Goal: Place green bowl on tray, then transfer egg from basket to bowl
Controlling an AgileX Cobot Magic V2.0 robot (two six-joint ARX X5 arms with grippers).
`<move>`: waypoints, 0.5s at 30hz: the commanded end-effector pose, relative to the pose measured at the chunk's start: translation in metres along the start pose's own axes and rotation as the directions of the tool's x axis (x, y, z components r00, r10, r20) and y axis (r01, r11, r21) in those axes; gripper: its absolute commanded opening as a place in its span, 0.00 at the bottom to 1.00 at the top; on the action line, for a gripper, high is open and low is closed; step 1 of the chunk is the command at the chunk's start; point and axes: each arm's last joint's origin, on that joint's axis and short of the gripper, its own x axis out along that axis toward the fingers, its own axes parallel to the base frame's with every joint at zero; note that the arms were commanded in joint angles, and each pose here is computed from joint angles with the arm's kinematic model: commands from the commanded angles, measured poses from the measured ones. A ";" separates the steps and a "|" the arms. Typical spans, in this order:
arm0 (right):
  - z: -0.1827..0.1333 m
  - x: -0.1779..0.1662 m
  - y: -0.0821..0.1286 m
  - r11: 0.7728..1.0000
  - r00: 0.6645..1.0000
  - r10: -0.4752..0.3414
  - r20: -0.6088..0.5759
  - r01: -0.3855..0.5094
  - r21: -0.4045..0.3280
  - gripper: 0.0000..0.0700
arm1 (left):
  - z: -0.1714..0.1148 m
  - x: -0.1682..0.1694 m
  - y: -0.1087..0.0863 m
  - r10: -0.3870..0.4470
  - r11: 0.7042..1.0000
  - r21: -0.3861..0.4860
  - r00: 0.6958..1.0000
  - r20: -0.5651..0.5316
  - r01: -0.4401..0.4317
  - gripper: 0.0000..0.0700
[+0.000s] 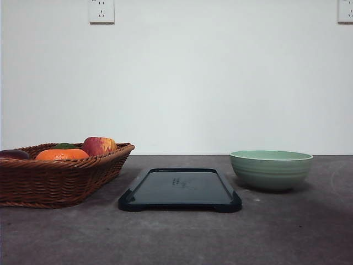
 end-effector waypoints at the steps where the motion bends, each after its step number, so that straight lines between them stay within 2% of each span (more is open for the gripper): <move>1: 0.000 0.000 0.000 1.000 1.000 -0.001 0.009 0.001 0.020 0.02 | -0.007 0.002 0.001 0.003 0.999 -0.032 1.000 -0.023 -0.004 0.00; 3: 0.000 0.000 0.000 0.999 1.000 -0.003 0.008 0.002 0.052 0.02 | -0.007 0.002 0.001 0.003 0.994 -0.108 1.000 -0.023 -0.006 0.00; 5: 0.000 0.000 0.000 0.994 1.000 -0.005 0.008 0.004 0.109 0.02 | -0.007 0.002 0.000 0.000 0.975 -0.223 1.000 -0.025 -0.005 0.00; 9: -0.002 0.000 0.000 0.970 1.000 -0.016 -0.013 0.018 0.243 0.01 | -0.007 0.002 0.000 -0.006 0.892 -0.452 1.000 -0.025 -0.005 0.00; 10: -0.003 0.000 0.000 0.957 1.000 -0.016 -0.017 0.021 0.290 0.01 | -0.007 0.002 0.000 -0.007 0.875 -0.483 1.000 -0.025 -0.006 0.00; 12: -0.002 0.000 -0.001 0.906 1.000 -0.027 -0.016 0.031 0.422 0.01 | -0.007 0.002 0.000 -0.025 0.844 -0.536 0.999 -0.026 0.007 0.00; 13: -0.002 0.000 -0.001 0.868 0.999 -0.030 -0.015 0.034 0.496 0.01 | -0.007 0.002 -0.001 -0.037 0.819 -0.573 0.999 -0.027 0.015 0.00; 14: -0.002 0.000 -0.001 0.837 0.999 -0.030 -0.011 0.031 0.547 0.01 | -0.007 0.002 -0.001 -0.046 0.788 -0.615 0.999 -0.027 0.020 0.00; 15: -0.001 0.000 -0.001 0.819 1.000 -0.028 -0.007 0.027 0.573 0.01 | -0.007 0.002 -0.001 -0.052 0.765 -0.643 0.998 -0.027 0.023 0.00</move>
